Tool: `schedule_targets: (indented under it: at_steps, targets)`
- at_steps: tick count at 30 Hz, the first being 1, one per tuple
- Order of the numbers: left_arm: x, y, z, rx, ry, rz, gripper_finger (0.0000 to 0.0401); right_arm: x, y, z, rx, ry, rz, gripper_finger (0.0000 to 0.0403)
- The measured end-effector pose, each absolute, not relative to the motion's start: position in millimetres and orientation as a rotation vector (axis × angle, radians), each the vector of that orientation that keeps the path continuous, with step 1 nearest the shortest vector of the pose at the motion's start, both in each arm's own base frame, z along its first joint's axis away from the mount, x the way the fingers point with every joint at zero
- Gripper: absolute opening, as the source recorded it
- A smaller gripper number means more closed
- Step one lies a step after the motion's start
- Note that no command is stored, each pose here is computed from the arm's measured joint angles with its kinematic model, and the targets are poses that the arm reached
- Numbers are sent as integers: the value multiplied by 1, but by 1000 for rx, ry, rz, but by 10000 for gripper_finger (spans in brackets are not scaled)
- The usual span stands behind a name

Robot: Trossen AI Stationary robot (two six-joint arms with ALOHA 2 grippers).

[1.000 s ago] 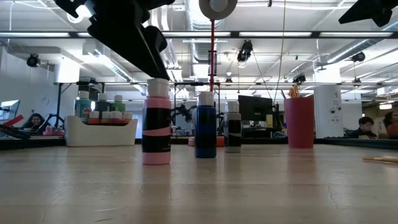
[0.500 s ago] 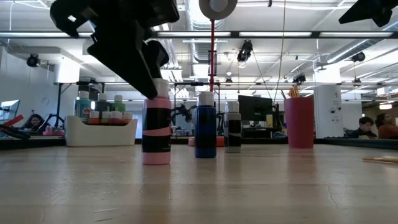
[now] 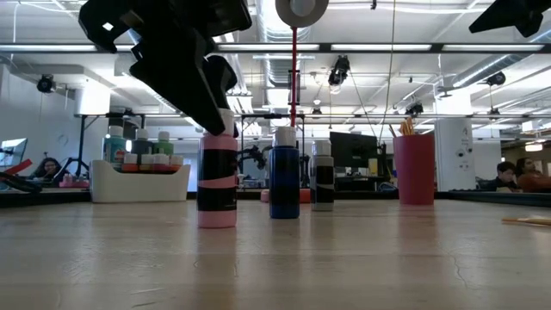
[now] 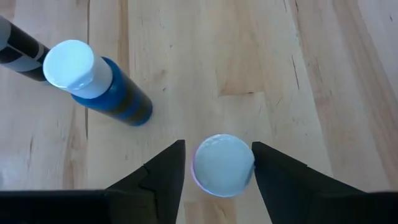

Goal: Pick & Place Paint Supplies
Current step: Put the light pink paint bottle into the white bin

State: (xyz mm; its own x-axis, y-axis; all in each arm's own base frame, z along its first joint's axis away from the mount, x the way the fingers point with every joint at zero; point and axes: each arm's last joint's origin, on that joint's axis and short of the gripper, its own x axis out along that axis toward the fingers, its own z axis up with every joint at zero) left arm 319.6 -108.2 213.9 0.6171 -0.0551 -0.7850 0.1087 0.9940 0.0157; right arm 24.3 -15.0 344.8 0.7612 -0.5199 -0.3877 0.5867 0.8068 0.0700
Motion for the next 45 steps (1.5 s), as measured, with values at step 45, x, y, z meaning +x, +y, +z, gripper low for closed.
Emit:
schedule_targets:
  at_steps: [45]
  targets:
    - [143, 39, 282, -252, 646, 943, 120, 24, -15, 345, 192, 364, -606, 8]
